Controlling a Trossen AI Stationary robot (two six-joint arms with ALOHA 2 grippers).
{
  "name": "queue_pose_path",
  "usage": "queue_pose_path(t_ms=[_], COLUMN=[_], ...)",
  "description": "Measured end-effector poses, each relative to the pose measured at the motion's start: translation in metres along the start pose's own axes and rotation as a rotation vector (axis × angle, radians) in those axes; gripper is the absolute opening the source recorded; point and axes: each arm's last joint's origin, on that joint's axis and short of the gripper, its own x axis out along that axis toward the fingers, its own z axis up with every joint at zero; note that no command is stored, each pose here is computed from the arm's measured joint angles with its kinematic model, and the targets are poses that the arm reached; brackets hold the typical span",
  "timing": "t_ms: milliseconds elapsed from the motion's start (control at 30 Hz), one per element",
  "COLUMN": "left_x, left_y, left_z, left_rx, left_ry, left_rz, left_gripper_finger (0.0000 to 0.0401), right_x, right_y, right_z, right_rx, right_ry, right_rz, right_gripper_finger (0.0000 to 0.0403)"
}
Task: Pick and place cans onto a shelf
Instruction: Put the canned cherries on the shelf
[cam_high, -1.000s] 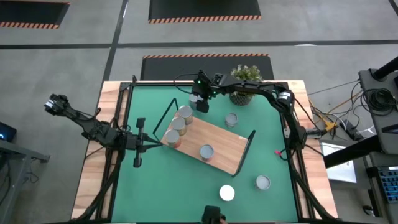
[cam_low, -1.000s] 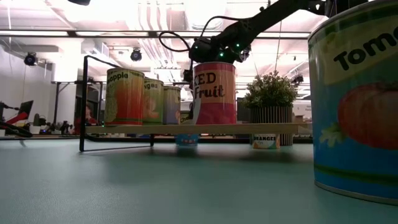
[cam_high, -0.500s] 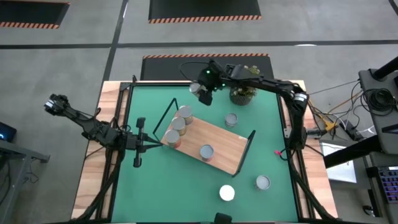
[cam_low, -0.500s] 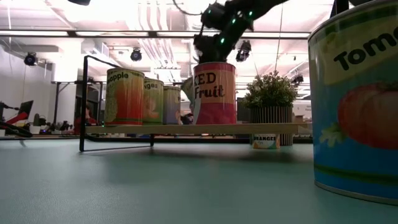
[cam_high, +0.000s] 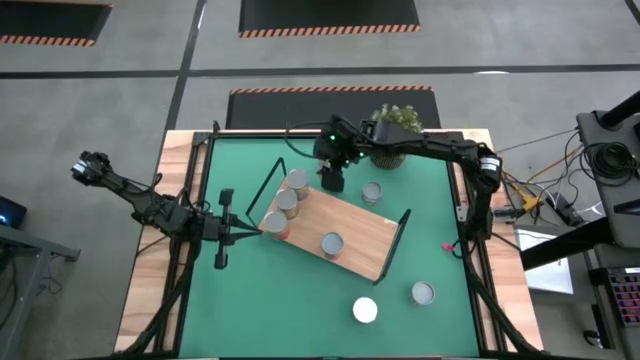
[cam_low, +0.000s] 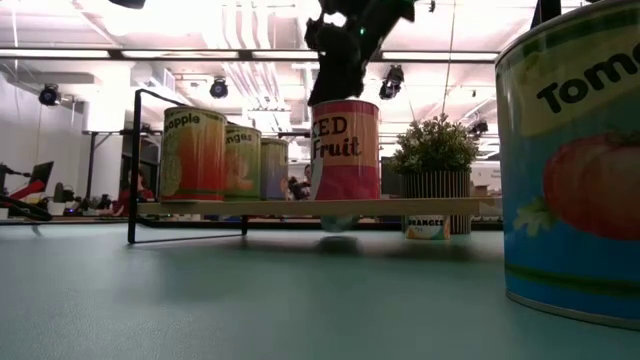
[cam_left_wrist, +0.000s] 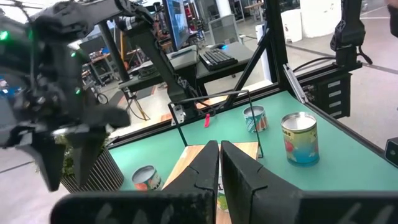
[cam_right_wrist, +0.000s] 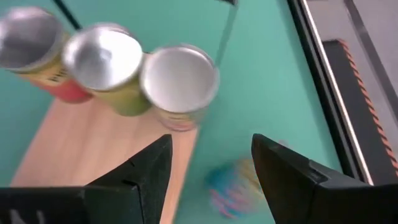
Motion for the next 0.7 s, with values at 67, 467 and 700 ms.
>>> queue_pose_path(t_ms=[67, 467, 700], left_x=[0.000, 0.000, 0.000], left_y=[0.000, 0.000, 0.000], left_z=[0.000, 0.000, 0.000], left_rx=[0.000, 0.000, -0.001], left_ry=[0.000, 0.000, -0.001], left_rz=[0.000, 0.000, 0.000], left_gripper_finger=[0.0000, 0.0000, 0.0000], right_x=[-0.010, -0.029, -0.014], right_y=[0.008, 0.028, 0.007], right_z=[0.002, 0.003, -0.005], right_rx=[-0.002, 0.126, 0.320], right_ry=[-0.016, -0.012, 0.037], right_rz=[0.001, -0.137, -0.336], right_gripper_finger=[0.0204, 0.0196, 0.0181])
